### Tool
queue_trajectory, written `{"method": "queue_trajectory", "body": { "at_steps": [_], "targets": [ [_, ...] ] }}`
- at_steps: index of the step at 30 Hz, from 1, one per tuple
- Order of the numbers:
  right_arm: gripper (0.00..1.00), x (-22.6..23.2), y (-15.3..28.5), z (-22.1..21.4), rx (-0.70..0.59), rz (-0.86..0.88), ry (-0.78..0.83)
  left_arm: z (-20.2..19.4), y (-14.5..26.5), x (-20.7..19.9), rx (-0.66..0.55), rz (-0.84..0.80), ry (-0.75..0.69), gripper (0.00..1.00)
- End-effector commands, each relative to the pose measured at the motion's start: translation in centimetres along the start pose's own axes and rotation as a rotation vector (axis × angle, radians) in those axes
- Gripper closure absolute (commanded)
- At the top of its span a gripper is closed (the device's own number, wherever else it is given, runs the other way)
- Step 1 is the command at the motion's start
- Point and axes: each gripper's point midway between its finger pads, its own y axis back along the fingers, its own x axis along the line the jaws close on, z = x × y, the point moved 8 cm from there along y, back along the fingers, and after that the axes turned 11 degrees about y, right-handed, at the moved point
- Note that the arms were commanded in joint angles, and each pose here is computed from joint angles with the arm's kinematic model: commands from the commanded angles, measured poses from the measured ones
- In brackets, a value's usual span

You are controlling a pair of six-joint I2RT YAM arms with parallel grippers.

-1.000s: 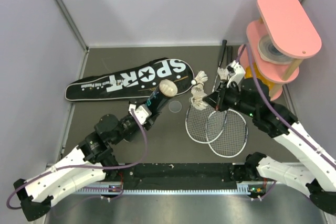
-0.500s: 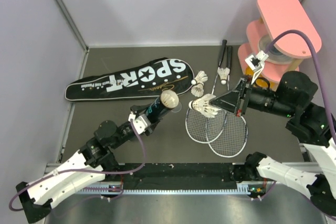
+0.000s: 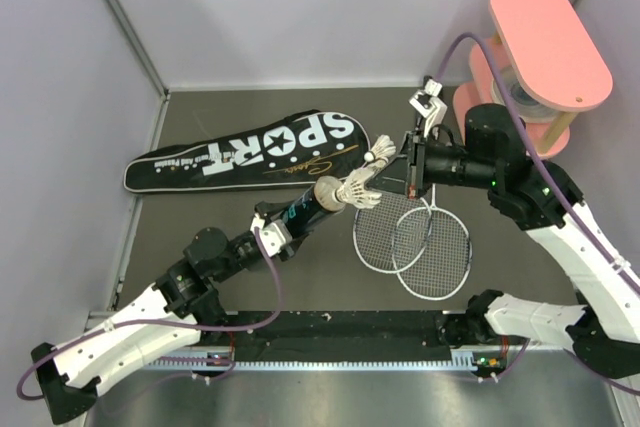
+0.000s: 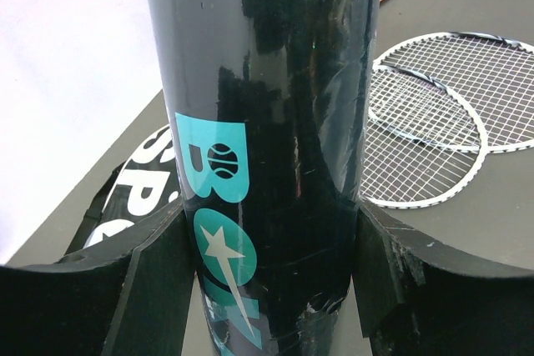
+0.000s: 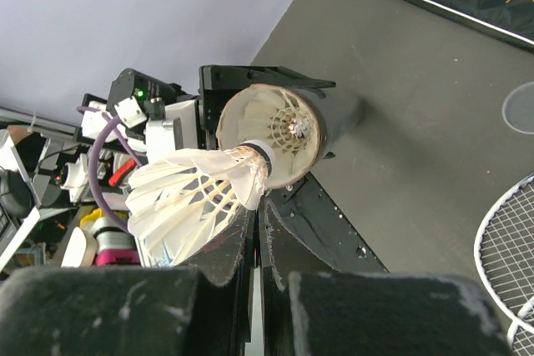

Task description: Pack up the badminton gear

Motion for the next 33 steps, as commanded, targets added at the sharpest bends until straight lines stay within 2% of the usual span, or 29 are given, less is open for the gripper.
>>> {"method": "queue_trajectory", "body": {
  "at_steps": [1,8,12,13,16,25,30,33],
  "targets": [
    [1.00,0.6,-0.7,0.9,-0.034,0.046,0.006,2.7,0.0,0.0,-0.124,-0.019,-0.011,0.71],
    [0.99,-1.0,-3.2,0.1,0.035,0.001,-0.005,3.0,0.1,-0.2,-0.138,-0.046,-0.006,0.72],
    [0.84,-1.7,-3.9,-0.3,0.058,-0.048,0.015,3.0,0.2,-0.2,-0.138,-0.047,-0.003,0.72],
    [0.77,-2.0,-4.0,-0.3,0.062,-0.059,0.017,3.1,0.3,-0.2,-0.141,-0.046,-0.004,0.72],
    [0.66,-2.2,-5.1,-0.8,0.097,-0.077,0.027,3.2,0.3,-0.2,-0.144,-0.046,0.002,0.72],
    [0.52,-1.5,-8.7,-1.8,0.165,-0.106,0.066,3.4,0.3,-0.3,-0.150,-0.050,0.014,0.73],
    [0.50,-1.4,-10.1,-2.4,0.186,-0.140,0.085,3.4,0.3,-0.2,-0.149,-0.042,0.023,0.73],
    [0.48,-0.9,-9.2,-1.5,0.142,-0.140,0.105,3.4,0.3,-0.1,-0.148,-0.029,0.032,0.75]
  ]
}}
